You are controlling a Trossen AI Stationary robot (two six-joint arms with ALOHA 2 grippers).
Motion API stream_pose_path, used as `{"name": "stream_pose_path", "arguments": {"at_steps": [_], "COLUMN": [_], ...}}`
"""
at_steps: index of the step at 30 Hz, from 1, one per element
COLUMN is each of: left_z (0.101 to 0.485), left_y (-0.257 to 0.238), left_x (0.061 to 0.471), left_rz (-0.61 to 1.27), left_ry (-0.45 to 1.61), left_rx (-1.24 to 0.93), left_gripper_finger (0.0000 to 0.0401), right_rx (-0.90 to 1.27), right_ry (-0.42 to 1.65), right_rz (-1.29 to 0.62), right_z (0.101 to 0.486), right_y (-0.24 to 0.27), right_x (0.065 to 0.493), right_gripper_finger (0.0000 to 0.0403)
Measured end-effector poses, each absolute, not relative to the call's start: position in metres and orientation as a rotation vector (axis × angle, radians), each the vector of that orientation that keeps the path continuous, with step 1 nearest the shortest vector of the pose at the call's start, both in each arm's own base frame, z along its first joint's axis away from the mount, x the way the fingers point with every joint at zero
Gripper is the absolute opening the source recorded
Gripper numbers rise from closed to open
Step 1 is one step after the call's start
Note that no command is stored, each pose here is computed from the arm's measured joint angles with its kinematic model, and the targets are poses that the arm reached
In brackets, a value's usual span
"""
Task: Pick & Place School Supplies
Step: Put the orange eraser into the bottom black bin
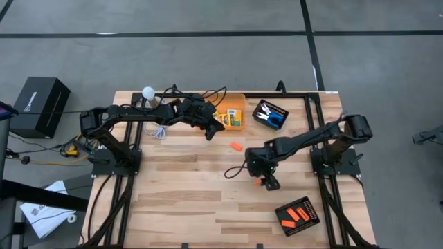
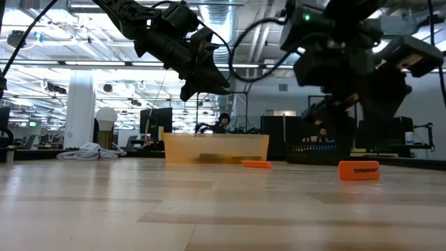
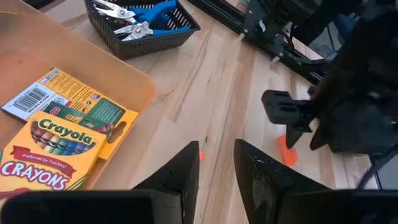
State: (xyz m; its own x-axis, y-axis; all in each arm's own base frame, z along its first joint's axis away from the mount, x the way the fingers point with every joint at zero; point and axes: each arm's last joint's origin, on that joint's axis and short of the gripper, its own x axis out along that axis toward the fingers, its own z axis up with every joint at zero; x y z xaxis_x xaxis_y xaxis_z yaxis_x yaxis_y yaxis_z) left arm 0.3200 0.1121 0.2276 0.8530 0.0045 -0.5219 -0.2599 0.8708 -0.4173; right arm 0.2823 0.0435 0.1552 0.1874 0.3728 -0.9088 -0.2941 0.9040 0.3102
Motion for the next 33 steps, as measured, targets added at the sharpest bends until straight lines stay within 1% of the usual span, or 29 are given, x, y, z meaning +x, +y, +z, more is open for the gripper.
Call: {"name": "stream_pose_path", "arguments": {"at_steps": [9, 14, 16, 17, 20, 21, 22, 25, 29, 33], "left_z": [0.228, 0.228, 0.228, 0.228, 0.228, 0.228, 0.228, 0.228, 0.228, 0.228], "left_y": [0.112, 0.112, 0.112, 0.112, 0.112, 0.112, 0.112, 0.112, 0.112, 0.112], "left_x": [0.32, 0.32, 0.32, 0.32, 0.32, 0.32, 0.32, 0.32, 0.32, 0.32], "left_rz": [0.144, 0.144, 0.143, 0.143, 0.137, 0.137, 0.137, 0.136, 0.134, 0.131], "left_ry": [0.536, 0.537, 0.537, 0.537, 0.537, 0.538, 0.538, 0.538, 0.538, 0.538], "left_rx": [-0.495, -0.494, -0.493, -0.491, -0.472, -0.471, -0.47, -0.466, -0.458, -0.449], "left_gripper_finger": [0.0095, 0.0095, 0.0095, 0.0095, 0.0095, 0.0095, 0.0095, 0.0095, 0.0095, 0.0095], "right_rx": [0.09, 0.117, 0.125, 0.127, 0.135, 0.144, 0.158, 0.218, 0.264, 0.304], "right_ry": [1.354, 1.381, 1.385, 1.382, 1.372, 1.37, 1.37, 1.362, 1.343, 1.289], "right_rz": [0.476, 0.465, 0.456, 0.453, 0.44, 0.436, 0.431, 0.446, 0.436, 0.406], "right_z": [0.132, 0.122, 0.121, 0.12, 0.12, 0.12, 0.12, 0.12, 0.121, 0.136], "right_y": [0.045, 0.045, 0.042, 0.041, 0.037, 0.035, 0.032, 0.026, 0.016, 0.003], "right_x": [0.289, 0.293, 0.293, 0.293, 0.295, 0.295, 0.295, 0.296, 0.296, 0.295], "right_gripper_finger": [0.0186, 0.0167, 0.0144, 0.0126, 0.0046, 0.0027, 0.0021, 0.0028, 0.0022, 0.0022]}}
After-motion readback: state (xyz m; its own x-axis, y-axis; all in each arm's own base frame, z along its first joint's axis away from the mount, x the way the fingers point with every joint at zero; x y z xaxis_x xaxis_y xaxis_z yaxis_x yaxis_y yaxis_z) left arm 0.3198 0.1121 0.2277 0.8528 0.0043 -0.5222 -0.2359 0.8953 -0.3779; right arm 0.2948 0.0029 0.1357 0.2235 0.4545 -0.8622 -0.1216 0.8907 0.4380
